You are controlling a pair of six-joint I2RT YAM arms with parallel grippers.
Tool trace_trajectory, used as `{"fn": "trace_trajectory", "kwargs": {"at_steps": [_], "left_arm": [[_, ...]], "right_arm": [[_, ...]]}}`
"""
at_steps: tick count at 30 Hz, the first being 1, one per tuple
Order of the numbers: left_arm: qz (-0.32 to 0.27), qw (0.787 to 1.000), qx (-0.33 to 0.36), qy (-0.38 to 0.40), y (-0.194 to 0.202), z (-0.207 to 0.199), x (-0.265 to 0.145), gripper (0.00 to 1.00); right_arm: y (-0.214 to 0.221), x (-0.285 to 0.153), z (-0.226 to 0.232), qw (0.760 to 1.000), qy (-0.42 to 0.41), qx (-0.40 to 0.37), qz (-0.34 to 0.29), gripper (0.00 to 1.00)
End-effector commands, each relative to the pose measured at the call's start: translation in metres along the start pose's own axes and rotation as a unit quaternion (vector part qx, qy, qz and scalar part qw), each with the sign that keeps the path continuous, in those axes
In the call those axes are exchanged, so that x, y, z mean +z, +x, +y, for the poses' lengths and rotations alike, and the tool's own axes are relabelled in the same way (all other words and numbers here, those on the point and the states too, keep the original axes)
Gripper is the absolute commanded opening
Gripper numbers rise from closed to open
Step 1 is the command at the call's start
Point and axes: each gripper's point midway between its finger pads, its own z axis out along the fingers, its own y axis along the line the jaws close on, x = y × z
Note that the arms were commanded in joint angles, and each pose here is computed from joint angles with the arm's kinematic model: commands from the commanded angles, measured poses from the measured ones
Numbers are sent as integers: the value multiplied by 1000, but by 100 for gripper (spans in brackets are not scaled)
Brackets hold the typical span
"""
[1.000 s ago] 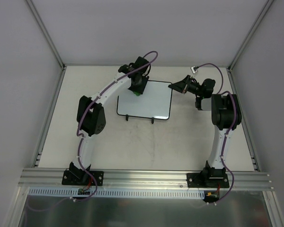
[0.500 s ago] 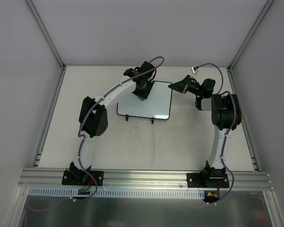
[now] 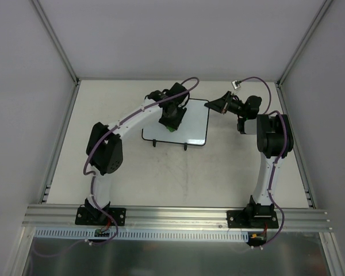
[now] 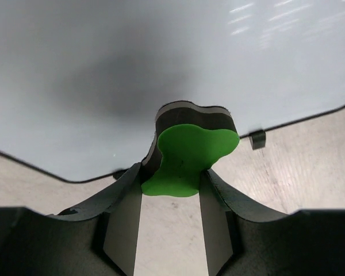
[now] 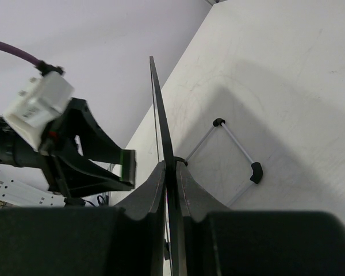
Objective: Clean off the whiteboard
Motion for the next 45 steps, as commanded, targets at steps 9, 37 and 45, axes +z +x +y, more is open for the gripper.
{"fn": "trace_trajectory", "kwargs": {"at_steps": [9,37,45], "left_arm": [[-92,994,-55,9,16,32,-87,0],[-10,918,-380,-112,185,143,-10,0],[-2,921,-377,-104,184,143,0,47]], "right_arm": [[-8,8,38,993,-60,-99,1,0],[-6,11,42,993,-65,-101,4,0],[-6,11,41,993,-65,-100,4,0]]}}
